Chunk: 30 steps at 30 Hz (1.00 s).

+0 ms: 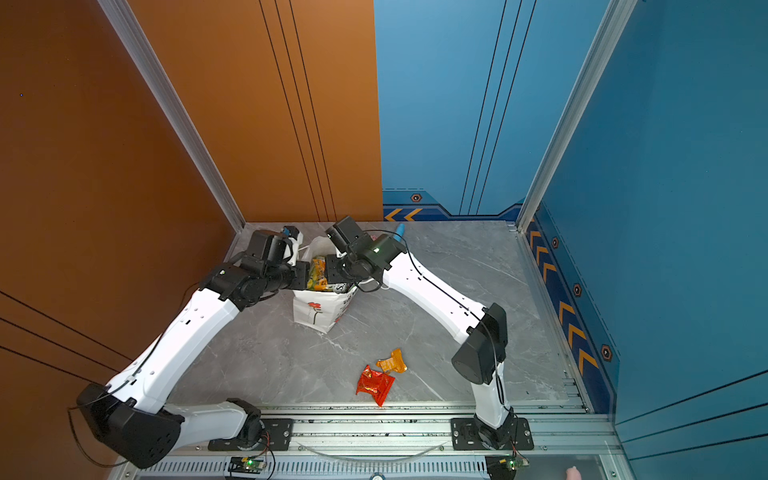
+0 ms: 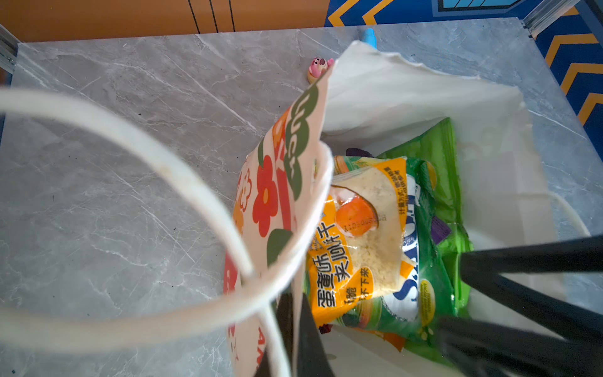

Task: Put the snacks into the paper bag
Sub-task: 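Open the right gripper and move it out toward the red snack pack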

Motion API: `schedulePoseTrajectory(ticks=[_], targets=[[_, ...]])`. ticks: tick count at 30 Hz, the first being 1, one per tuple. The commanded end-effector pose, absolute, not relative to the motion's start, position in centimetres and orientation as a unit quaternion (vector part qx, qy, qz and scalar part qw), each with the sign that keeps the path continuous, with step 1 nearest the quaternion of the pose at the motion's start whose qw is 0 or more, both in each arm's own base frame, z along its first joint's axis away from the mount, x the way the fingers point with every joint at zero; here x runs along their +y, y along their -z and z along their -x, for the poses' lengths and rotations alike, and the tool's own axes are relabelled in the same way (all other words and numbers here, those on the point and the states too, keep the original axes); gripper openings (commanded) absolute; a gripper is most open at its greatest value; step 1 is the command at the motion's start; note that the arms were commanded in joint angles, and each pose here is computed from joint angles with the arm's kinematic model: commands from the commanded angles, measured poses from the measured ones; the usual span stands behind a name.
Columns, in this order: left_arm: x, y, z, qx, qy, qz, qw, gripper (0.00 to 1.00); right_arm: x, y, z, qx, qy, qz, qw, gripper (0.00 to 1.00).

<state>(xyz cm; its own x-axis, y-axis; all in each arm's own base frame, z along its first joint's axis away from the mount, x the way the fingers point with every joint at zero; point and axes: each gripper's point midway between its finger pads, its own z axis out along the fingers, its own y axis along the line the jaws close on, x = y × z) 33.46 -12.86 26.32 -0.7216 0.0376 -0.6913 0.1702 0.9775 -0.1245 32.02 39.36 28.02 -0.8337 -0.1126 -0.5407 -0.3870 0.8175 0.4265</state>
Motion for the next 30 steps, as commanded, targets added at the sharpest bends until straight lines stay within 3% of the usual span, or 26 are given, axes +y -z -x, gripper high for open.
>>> schedulePoseTrajectory(ticks=[1, 10, 17, 24, 30], targets=[[-13.4, -28.7, -33.9, 0.903, 0.102, -0.069, 0.411, 0.0, 37.4, -30.3, -31.2, 0.912, -0.261, 0.138, 0.286, 0.47], [-13.3, -28.6, -33.9, 0.904, 0.1, -0.068, 0.411, 0.0, 34.5, -33.7, -28.4, 0.896, -0.265, 0.144, 0.327, 0.48], [-13.1, -28.8, -33.9, 0.903, 0.096, -0.067, 0.414, 0.0, 30.9, -34.8, -25.1, 0.86, -0.255, 0.169, 0.408, 0.48], [-13.1, -28.7, -34.0, 0.904, 0.095, -0.067, 0.412, 0.0, 27.1, -30.8, -21.4, 0.862, -0.228, 0.2, 0.406, 0.48], [-12.9, -28.6, -34.0, 0.905, 0.092, -0.065, 0.411, 0.0, 24.8, -25.0, -19.0, 0.886, -0.203, 0.209, 0.359, 0.49]])
